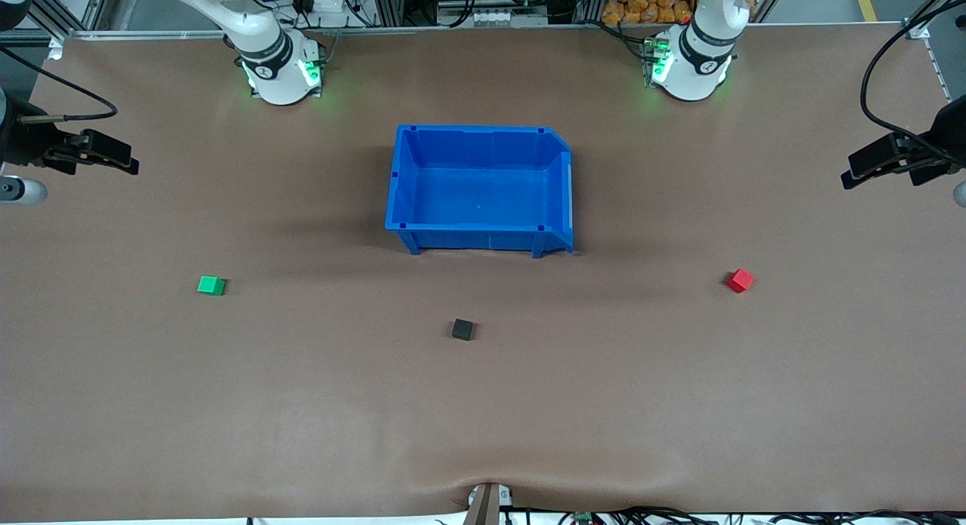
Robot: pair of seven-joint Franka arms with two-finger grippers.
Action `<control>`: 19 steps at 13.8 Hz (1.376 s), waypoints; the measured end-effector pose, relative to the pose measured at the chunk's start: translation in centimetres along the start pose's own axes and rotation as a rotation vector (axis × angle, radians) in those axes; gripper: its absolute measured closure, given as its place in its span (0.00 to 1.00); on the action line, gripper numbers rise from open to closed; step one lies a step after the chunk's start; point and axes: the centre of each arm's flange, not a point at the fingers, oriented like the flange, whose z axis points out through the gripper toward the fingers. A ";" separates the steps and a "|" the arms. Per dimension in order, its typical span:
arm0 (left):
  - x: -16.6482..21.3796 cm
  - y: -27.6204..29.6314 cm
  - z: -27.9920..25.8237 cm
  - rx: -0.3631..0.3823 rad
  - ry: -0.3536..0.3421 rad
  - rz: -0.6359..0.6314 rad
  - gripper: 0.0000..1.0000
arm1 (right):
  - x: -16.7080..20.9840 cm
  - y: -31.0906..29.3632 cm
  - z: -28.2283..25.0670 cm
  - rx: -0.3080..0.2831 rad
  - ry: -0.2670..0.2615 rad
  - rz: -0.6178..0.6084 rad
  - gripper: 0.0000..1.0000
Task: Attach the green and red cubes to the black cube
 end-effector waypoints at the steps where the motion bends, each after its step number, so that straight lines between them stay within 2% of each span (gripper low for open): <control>1: 0.0 0.0 0.0 0.000 0.000 0.000 0.00 | 0.0 0.0 0.0 0.000 0.000 0.000 0.00; 15: 0.0 0.1 0.1 0.000 -0.001 0.002 0.00 | 0.4 0.1 1.2 0.000 -0.013 0.002 0.00; 19: 0.7 -0.1 1.5 0.003 -0.027 -0.002 0.00 | 0.6 0.1 2.0 0.000 -0.018 0.003 0.00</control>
